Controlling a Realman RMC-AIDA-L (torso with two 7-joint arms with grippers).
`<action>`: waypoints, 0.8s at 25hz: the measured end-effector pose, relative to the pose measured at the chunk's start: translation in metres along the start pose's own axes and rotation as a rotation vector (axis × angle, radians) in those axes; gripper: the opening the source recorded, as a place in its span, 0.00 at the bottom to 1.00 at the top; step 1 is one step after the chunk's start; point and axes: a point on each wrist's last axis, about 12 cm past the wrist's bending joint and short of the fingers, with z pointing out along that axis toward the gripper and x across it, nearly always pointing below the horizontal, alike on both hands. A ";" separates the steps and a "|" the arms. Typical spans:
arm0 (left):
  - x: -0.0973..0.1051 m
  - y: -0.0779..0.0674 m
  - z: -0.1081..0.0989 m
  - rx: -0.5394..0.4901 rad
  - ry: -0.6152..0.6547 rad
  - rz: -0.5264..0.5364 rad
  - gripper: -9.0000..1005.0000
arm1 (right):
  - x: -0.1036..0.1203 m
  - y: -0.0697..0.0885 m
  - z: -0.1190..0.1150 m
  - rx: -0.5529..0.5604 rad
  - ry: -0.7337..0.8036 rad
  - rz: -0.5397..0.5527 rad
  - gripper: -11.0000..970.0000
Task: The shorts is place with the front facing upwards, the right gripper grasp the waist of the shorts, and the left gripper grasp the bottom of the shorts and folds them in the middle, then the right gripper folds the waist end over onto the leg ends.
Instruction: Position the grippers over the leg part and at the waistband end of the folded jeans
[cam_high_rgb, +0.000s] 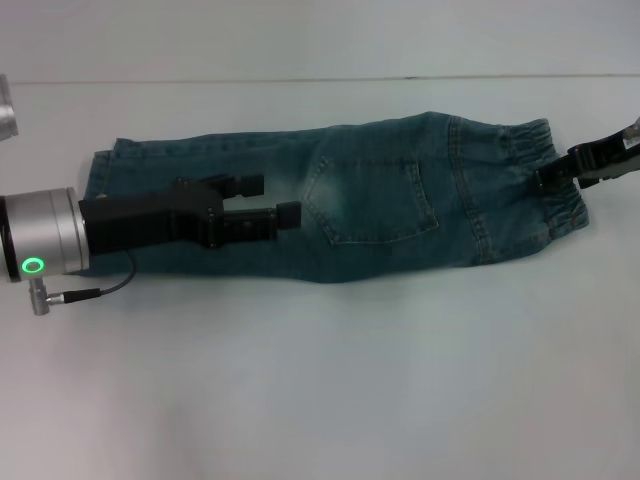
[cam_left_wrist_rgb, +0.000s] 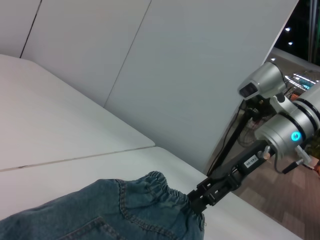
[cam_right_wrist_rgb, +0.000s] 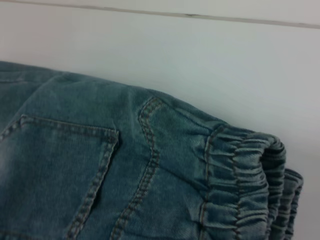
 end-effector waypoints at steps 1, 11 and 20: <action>0.000 0.000 0.000 0.001 -0.001 -0.001 0.93 | 0.001 0.001 0.002 0.001 -0.002 0.001 0.90; 0.001 -0.001 0.001 0.005 -0.009 -0.012 0.93 | 0.006 0.005 0.019 0.017 -0.016 0.000 0.90; 0.004 -0.002 0.002 0.005 -0.006 -0.020 0.93 | 0.007 0.012 0.025 0.013 -0.020 -0.024 0.83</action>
